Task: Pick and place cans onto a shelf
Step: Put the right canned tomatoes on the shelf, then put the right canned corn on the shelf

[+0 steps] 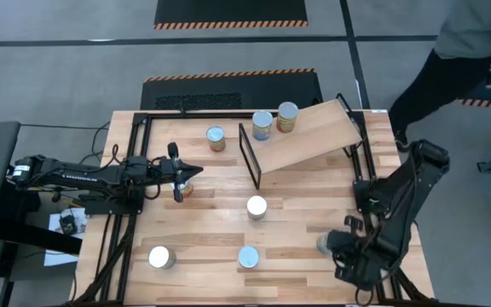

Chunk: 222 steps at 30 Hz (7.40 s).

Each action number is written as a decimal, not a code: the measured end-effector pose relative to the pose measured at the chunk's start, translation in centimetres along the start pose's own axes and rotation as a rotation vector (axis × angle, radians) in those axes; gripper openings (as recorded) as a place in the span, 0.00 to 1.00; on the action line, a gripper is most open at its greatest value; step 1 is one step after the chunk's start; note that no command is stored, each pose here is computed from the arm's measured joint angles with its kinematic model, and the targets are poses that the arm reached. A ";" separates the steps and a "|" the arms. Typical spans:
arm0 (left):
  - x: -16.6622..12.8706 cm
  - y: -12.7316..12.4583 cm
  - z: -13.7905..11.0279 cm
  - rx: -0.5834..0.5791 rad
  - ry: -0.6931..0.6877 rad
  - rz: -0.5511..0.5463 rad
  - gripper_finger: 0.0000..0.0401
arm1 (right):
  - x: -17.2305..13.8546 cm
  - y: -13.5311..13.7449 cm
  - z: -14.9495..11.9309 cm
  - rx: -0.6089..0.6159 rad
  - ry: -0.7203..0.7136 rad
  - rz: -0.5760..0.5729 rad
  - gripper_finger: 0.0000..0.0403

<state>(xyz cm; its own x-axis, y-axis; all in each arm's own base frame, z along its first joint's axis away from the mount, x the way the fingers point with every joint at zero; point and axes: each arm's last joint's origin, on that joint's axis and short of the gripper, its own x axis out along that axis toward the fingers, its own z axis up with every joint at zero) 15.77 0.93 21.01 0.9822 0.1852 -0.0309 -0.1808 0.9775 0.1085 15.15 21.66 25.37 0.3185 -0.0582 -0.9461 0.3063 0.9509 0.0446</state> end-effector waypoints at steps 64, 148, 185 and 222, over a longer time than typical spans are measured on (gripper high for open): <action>0.0 0.0 -0.1 0.014 0.010 0.000 0.00 | -10.3 -15.2 13.7 -0.287 -0.080 -0.219 0.02; 0.0 0.0 0.0 0.020 -0.001 0.009 0.00 | -6.3 -34.1 21.8 -0.388 0.060 -0.322 0.05; 0.0 0.0 -0.3 0.021 0.033 0.005 0.00 | -9.0 -26.4 14.0 -0.372 -0.644 -0.238 0.02; 0.0 0.0 -0.3 0.056 0.034 0.004 0.00 | 4.8 -2.5 15.2 -0.798 -0.805 0.288 0.01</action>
<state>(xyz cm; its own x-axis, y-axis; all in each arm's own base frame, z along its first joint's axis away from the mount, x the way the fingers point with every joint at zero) 15.74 0.96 20.68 0.9790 0.1936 -0.0635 -0.1812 0.9697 0.1637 29.58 14.35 25.63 0.8484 0.2870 -0.4449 -0.4293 0.8648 -0.2606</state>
